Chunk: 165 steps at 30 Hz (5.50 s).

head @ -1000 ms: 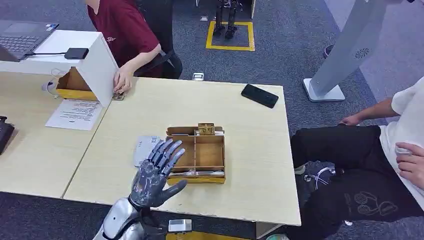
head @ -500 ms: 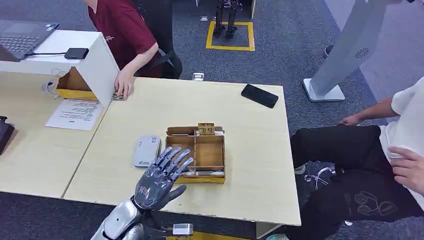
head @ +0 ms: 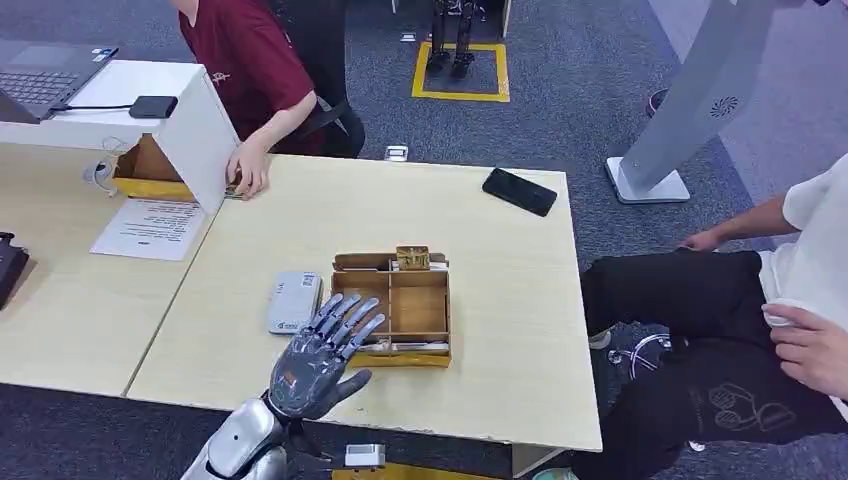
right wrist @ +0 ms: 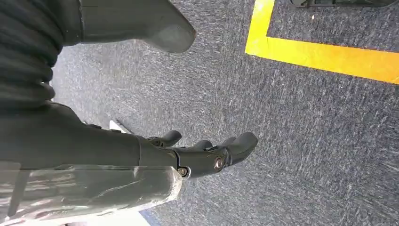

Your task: Pass the card to the sensor for recognition and then transmit it.

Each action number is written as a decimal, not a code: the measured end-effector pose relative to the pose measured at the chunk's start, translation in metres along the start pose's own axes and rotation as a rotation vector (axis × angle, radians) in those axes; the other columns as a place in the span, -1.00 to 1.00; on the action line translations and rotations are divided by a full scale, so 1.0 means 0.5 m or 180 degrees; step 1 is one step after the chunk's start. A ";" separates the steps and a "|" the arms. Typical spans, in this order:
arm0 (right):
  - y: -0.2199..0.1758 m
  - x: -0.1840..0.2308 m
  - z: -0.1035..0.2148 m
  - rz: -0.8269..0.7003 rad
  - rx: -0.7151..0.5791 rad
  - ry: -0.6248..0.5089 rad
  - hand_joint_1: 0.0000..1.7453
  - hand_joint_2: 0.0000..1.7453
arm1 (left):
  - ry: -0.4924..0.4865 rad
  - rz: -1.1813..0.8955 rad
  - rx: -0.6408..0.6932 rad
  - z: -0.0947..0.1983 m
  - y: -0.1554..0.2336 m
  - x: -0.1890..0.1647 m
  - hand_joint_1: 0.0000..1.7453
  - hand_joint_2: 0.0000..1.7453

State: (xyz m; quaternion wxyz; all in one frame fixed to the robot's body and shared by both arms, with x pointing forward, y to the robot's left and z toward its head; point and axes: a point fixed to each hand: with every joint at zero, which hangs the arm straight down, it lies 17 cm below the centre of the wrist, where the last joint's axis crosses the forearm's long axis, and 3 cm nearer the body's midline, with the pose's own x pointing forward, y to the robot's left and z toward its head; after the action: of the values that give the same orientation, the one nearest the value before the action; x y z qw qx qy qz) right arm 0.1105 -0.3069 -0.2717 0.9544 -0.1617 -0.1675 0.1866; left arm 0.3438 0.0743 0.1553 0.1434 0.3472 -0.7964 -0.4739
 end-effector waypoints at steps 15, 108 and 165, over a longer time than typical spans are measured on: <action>0.000 -0.001 0.000 0.0000 -0.0001 0.0004 -1.00 1.00 | 0.0357 -0.0017 -0.0235 0.031 -0.054 -0.082 -1.00 1.00; 0.005 0.008 0.001 0.0024 0.0012 -0.0042 -1.00 1.00 | 0.0843 0.0980 -0.0357 0.064 -0.112 -0.111 1.00 1.00; 0.004 0.008 0.000 -0.0031 0.0019 -0.0038 -1.00 1.00 | 0.0396 0.1128 0.0650 -0.118 0.300 -0.342 1.00 1.00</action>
State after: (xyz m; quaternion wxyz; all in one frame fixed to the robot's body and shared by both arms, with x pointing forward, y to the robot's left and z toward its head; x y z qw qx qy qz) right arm 0.1135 -0.3035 -0.2711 0.9548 -0.1569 -0.1734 0.1835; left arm 0.4367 0.2000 0.3306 0.2376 0.2430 -0.8785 -0.3358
